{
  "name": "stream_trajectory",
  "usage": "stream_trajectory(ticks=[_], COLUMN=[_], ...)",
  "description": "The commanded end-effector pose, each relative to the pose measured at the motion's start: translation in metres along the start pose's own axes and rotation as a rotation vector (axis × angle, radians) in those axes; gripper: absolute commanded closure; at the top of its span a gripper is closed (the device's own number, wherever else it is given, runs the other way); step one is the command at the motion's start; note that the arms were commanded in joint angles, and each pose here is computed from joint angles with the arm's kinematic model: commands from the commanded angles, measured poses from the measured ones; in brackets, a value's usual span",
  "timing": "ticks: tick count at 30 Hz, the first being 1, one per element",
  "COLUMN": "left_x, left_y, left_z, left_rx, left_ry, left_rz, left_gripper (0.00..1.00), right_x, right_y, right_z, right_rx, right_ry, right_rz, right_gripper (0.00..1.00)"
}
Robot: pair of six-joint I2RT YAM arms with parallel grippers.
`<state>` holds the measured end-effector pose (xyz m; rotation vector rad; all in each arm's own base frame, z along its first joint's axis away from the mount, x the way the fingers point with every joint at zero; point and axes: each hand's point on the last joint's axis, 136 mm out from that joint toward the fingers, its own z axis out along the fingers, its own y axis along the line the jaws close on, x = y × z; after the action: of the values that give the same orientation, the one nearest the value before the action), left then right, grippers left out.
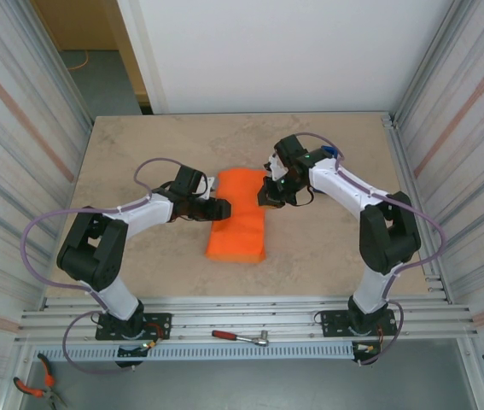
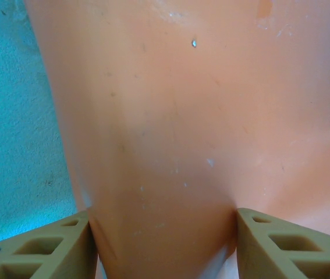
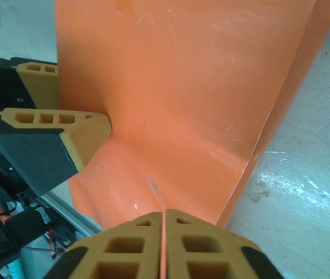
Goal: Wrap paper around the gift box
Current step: Wrap the gift box with the wrapping paper.
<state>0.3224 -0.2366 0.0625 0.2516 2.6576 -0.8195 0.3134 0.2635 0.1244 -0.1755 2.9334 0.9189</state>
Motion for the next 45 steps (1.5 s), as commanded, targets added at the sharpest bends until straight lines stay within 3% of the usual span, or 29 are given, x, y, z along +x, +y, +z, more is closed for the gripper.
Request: stream_trajectory(ticks=[1, 13, 22, 37, 45], left_x=[0.062, 0.061, 0.058, -0.031, -0.027], left_y=[0.059, 0.058, 0.053, -0.012, -0.002], left_z=[0.017, 0.017, 0.014, -0.055, -0.037], left_rx=[-0.243, -0.241, -0.226, -0.042, -0.085], left_ry=[0.190, 0.188, 0.179, -0.030, -0.001], left_rz=[-0.042, -0.041, -0.036, 0.027, 0.066], left_gripper=[0.43, 0.43, 0.43, 0.34, 0.31], right_x=[-0.003, -0.001, 0.014, 0.019, 0.024], right_y=[0.009, -0.013, -0.055, -0.053, -0.057], right_z=[0.000, 0.013, 0.044, 0.046, 0.047], right_rx=[-0.013, 0.110, 0.372, 0.347, 0.343], right_ry=[0.013, 0.042, 0.130, 0.145, 0.159], right_rz=[-0.031, -0.052, -0.136, -0.127, -0.128], right_gripper=[0.96, 1.00, 1.00, 1.00, 1.00])
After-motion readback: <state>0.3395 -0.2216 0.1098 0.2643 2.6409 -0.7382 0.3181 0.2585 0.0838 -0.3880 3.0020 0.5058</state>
